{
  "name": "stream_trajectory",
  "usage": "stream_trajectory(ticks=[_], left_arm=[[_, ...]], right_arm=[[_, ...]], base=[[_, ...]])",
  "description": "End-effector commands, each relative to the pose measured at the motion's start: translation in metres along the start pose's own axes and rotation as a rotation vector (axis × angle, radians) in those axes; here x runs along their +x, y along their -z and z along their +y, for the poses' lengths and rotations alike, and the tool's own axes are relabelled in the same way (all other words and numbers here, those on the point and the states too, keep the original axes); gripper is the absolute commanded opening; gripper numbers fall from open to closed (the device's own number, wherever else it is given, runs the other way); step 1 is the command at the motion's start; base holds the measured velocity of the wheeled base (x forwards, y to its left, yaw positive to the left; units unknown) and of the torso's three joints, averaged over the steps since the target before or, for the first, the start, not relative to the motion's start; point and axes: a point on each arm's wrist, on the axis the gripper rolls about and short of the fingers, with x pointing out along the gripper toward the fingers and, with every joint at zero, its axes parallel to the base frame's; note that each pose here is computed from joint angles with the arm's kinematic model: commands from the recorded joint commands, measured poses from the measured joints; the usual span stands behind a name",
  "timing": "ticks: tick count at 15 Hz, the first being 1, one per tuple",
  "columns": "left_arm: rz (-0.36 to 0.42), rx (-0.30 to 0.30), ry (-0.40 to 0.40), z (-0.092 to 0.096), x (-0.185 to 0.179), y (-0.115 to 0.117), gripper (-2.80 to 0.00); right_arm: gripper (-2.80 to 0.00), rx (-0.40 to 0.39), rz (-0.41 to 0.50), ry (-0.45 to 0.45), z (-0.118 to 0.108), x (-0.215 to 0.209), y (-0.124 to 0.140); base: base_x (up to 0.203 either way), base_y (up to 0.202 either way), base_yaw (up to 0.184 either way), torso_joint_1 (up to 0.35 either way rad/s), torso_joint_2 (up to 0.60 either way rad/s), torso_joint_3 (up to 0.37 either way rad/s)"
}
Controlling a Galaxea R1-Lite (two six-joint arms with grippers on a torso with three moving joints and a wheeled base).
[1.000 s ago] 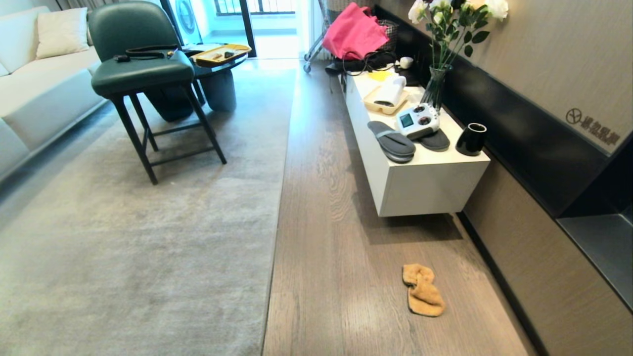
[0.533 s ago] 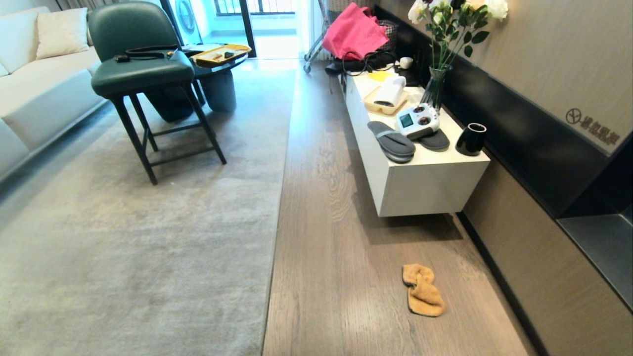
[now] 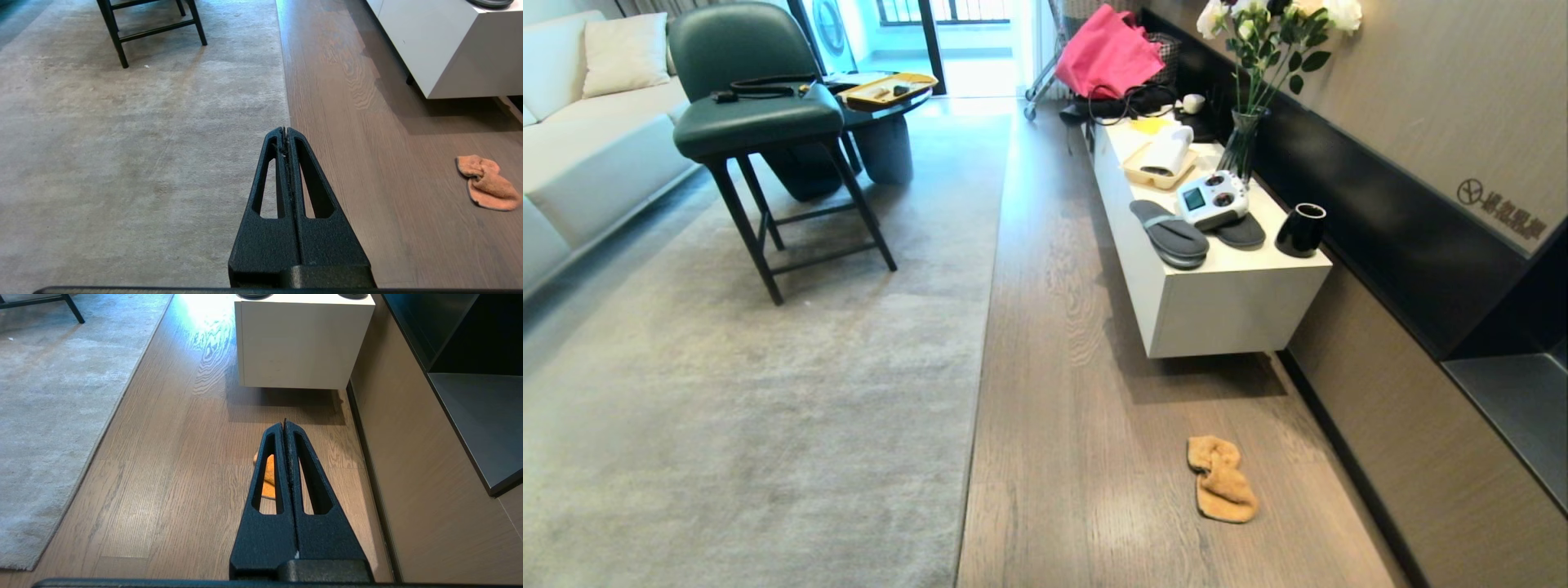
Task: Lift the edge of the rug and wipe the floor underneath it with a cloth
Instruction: Pick up the rag
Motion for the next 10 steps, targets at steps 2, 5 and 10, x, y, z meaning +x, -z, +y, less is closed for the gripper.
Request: stream_trajectory(ticks=[2, 5, 10], left_arm=[[-0.001, -0.002, 0.0, 0.0, 0.0001, 0.0002, -2.8], [-0.001, -0.007, 0.0, 0.0, 0.0001, 0.0, -2.8], [-0.001, -0.007, 0.001, 0.0, 0.0001, 0.0002, -2.8]], right_arm=[[-2.8, -0.001, 0.001, 0.0, 0.0, 0.0001, 0.0], [-2.8, -0.001, 0.001, 0.0, 0.0, 0.0001, 0.0], [-2.8, -0.001, 0.001, -0.001, 0.0, 0.0001, 0.0]], base=[[0.0, 0.0, 0.0, 0.0, 0.0, 0.0], [0.0, 0.0, 0.0, 0.0, 0.0, 0.0], [0.0, 0.0, 0.0, 0.0, 0.0, 0.0]])
